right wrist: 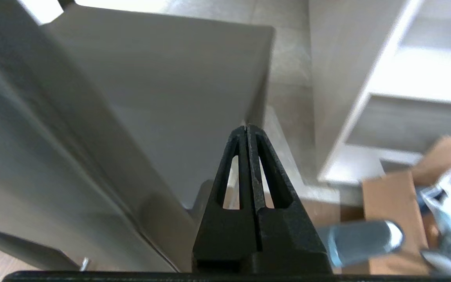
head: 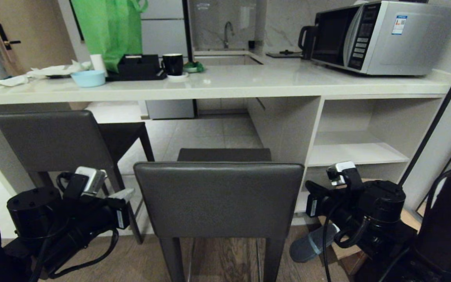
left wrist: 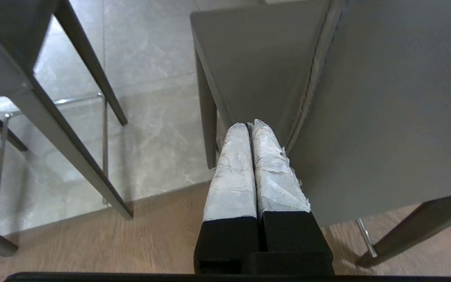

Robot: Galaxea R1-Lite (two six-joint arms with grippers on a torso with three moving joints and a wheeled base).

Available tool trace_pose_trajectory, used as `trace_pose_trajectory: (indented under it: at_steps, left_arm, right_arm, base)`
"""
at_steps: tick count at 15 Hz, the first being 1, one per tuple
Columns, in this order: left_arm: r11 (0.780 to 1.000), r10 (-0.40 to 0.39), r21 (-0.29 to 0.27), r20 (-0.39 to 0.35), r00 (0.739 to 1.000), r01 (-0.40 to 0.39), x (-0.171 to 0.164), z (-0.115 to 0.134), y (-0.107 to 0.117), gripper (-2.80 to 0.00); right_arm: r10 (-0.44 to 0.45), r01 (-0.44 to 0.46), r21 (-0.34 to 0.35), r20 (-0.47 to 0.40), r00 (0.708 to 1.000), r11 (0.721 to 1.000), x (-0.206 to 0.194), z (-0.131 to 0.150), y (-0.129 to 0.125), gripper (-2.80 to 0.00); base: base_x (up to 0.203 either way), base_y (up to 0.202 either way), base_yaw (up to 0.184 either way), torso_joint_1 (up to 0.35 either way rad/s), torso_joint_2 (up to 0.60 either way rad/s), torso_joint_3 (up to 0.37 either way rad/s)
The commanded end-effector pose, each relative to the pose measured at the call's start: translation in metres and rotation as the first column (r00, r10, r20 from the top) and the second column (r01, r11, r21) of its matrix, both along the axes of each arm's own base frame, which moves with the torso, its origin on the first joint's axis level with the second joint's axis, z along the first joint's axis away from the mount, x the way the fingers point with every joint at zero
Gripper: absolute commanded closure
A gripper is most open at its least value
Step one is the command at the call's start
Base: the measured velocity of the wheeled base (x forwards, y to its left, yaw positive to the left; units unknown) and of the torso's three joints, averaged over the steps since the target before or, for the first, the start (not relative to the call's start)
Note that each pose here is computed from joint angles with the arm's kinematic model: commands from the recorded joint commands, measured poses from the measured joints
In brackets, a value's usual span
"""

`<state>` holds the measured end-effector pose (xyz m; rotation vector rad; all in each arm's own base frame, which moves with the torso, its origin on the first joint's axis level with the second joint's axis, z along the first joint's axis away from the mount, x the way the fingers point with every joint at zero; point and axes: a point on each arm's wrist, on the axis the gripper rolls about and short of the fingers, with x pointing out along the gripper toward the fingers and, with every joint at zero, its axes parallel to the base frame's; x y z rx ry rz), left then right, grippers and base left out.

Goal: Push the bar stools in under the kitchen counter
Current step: Push the gray chair back under the dining table

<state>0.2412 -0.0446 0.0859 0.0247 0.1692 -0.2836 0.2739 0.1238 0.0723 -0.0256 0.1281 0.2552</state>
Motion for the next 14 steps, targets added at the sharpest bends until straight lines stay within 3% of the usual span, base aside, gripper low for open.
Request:
trace_pose_trajectory:
  at_steps: [1, 14]
  left_arm:
    - [1.0, -0.006, 0.0, -0.009, 1.0, 0.006, 0.003, -0.004, -0.002, 0.0]
    - [0.999, -0.039, 0.007, -0.007, 0.999, 0.039, 0.023, -0.013, -0.015, 0.0]
  right_arm:
    - [0.037, -0.037, -0.005, 0.019, 0.999, 0.999, 0.003, -0.002, 0.017, 0.0]
    - [0.087, -0.083, -0.063, 0.069, 0.994, 0.995, 0.015, 0.011, 0.039, 0.0]
  base:
    - [0.0, 0.0, 0.0, 0.0, 0.0, 0.0]
    - [0.0, 0.0, 0.0, 0.0, 0.0, 0.0]
